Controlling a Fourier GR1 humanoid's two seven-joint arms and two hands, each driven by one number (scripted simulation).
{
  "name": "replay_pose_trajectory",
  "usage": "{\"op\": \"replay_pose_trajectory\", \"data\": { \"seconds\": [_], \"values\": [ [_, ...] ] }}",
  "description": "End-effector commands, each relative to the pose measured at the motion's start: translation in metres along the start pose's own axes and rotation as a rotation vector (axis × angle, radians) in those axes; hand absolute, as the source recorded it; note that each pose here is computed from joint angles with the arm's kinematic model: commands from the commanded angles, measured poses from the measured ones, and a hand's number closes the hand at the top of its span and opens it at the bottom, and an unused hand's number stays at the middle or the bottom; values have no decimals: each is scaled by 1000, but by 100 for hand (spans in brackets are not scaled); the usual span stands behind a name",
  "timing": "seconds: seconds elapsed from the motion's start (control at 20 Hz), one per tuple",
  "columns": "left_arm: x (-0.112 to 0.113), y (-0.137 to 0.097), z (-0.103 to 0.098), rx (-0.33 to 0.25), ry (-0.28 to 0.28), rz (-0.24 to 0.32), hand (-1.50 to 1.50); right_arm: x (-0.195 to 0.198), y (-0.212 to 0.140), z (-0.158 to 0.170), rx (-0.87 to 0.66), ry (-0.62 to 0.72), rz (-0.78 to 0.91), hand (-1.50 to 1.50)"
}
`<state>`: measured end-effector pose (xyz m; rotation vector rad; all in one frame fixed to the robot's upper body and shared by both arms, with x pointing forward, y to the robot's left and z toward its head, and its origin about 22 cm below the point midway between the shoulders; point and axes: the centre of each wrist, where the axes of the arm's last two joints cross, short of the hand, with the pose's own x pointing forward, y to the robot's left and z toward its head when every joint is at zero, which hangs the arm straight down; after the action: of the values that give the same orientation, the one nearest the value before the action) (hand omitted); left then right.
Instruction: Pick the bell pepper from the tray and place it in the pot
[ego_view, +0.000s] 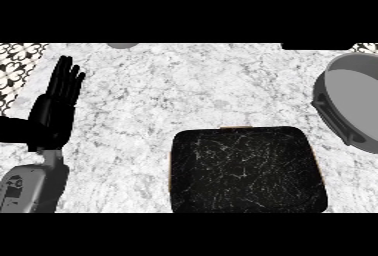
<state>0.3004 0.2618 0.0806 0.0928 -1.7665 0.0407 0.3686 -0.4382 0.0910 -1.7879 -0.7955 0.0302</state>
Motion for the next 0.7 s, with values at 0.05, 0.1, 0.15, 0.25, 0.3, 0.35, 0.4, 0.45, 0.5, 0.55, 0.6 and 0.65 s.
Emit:
{"op": "replay_pose_trajectory", "data": {
  "seconds": [0.05, 0.1, 0.15, 0.25, 0.3, 0.35, 0.4, 0.45, 0.5, 0.55, 0.6, 0.65],
  "values": [
    [5, -6, -6, 2, -21, 7, 0, -12, 18, 1, 114, 30, 56, 150],
    [-1, -8, -11, -11, -3, 1, 0, -28, 11, -11, 173, 52, -2, 150],
    [1, 7, -7, 0, 17, 0, 0, -38, 25, 4, 195, 101, -61, 150],
    [1, -15, -10, 1, 8, 14, 0, -19, 23, 5, 278, 148, -160, -150],
    [22, -5, -18, -4, -30, -6, 0, -31, 33, 13, 288, 175, -178, -150],
    [3, 2, -2, -22, -12, -6, 0, -33, 27, 2, 310, 135, -170, -150],
    [8, 1, -13, -4, -4, 1, 0, -27, 22, -2, 339, 107, -206, -150],
    [6, -12, -9, -21, -5, 6, 0, -38, 35, 12, 348, 77, -204, -150],
    [5, 1, -11, -9, -3, -7, 0, -48, 41, 17, 348, 43, -213, -150],
    [-11, -6, -1, -4, -9, -7, 0, -42, 27, -1, 337, 20, -222, -150],
    [-3, 0, -10, -18, -17, 9, 0, -41, 33, 7, 320, 1, -241, -150],
    [9, -9, 4, -15, -9, 2, 0, -49, 32, 4, 273, 9, -259, -150]
  ]
}}
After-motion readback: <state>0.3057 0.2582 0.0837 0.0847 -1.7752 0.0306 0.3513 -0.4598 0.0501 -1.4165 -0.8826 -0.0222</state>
